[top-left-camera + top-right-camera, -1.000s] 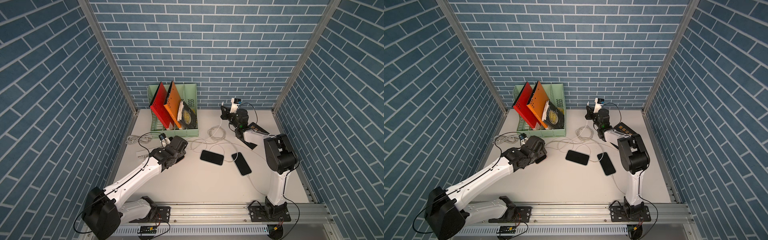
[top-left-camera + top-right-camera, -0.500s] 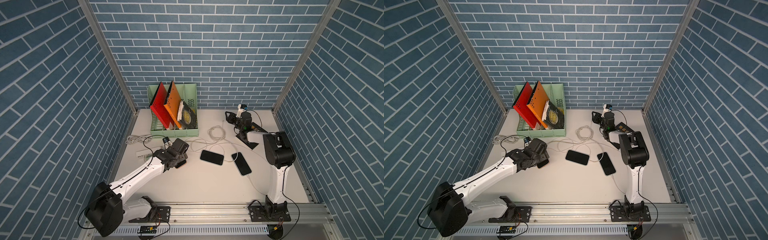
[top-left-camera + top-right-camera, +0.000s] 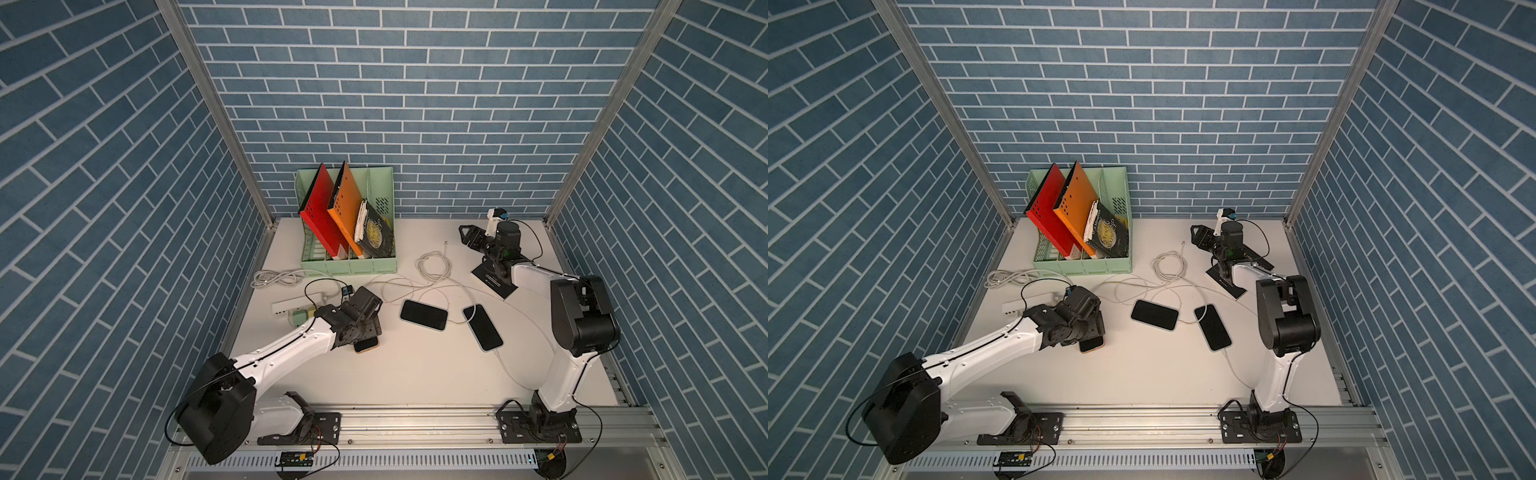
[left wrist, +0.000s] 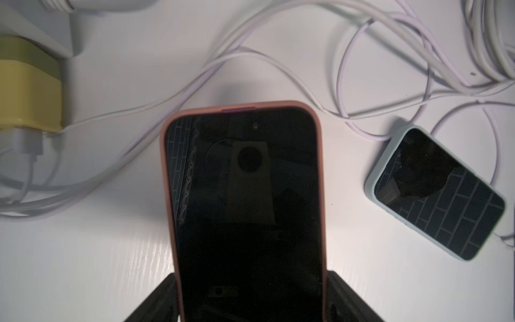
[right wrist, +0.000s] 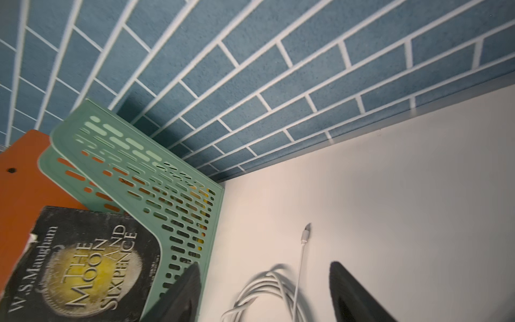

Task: Unplug the charging cable from the phone
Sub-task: Place the phone at the center of the board.

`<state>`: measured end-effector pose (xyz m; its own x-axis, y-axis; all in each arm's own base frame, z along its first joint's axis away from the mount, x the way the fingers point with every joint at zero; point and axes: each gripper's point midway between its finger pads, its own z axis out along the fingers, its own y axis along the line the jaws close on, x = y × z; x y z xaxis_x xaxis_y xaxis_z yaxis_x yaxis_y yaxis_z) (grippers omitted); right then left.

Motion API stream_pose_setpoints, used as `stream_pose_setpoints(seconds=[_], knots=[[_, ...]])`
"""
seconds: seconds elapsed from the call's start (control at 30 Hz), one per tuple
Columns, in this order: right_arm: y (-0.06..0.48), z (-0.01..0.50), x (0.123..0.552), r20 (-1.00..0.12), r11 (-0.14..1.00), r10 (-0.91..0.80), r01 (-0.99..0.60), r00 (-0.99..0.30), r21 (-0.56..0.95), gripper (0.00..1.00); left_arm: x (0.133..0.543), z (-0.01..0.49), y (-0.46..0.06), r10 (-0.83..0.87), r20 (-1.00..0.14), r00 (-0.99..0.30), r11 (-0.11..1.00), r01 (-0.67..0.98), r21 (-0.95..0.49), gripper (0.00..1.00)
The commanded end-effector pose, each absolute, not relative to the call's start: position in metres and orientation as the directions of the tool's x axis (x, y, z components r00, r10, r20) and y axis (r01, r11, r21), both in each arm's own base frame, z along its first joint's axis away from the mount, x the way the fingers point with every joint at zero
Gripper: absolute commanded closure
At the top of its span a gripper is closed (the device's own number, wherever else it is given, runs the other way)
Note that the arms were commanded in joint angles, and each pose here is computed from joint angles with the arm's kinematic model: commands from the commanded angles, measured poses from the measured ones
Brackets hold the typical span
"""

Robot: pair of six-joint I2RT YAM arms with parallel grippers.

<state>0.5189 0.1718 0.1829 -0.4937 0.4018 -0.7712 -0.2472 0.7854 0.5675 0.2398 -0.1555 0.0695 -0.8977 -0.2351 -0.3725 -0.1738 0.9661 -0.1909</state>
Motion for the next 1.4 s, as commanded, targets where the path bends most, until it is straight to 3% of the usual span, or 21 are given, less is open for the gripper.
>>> stream_pose_setpoints(seconds=[0.0, 0.33, 0.6, 0.7, 0.87, 0.93, 1.07, 1.37], knots=[[0.176, 0.182, 0.489, -0.784, 0.796, 0.327, -0.292, -0.528, 0.530, 0.01, 0.236, 0.058, -0.162, -0.128, -0.363, -0.923, 0.987, -0.082, -0.139, 0.61], [0.178, 0.183, 0.416, -0.788, 0.797, 0.253, -0.341, -0.561, 0.498, 0.01, 0.240, 0.037, -0.164, 0.027, -0.314, -0.949, 1.000, 0.024, 0.013, 0.59], [0.184, 0.176, 0.371, -0.782, 0.790, 0.209, -0.370, -0.587, 0.489, 0.01, 0.242, 0.024, -0.161, 0.043, -0.301, -0.953, 0.997, 0.023, 0.068, 0.54], [0.188, 0.171, 0.360, -0.780, 0.796, 0.177, -0.379, -0.600, 0.472, 0.01, 0.243, 0.020, -0.162, 0.041, -0.298, -0.954, 0.997, 0.021, 0.071, 0.44], [0.192, 0.159, 0.344, -0.760, 0.801, 0.134, -0.382, -0.636, 0.461, 0.01, 0.243, 0.020, -0.159, 0.023, -0.303, -0.953, 0.997, 0.000, 0.076, 0.13], [0.193, 0.154, 0.339, -0.753, 0.802, 0.125, -0.381, -0.646, 0.460, 0.01, 0.244, 0.024, -0.159, 0.009, -0.317, -0.948, 0.998, -0.013, 0.066, 0.06], [0.195, 0.148, 0.332, -0.741, 0.800, 0.115, -0.381, -0.661, 0.464, 0.01, 0.248, 0.040, -0.162, -0.014, -0.356, -0.934, 0.999, -0.026, 0.031, 0.03], [0.205, 0.146, 0.322, -0.730, 0.799, 0.041, -0.417, -0.682, 0.434, 0.01, 0.269, 0.085, -0.170, -0.088, -0.463, -0.882, 0.996, -0.077, -0.042, 0.12]])
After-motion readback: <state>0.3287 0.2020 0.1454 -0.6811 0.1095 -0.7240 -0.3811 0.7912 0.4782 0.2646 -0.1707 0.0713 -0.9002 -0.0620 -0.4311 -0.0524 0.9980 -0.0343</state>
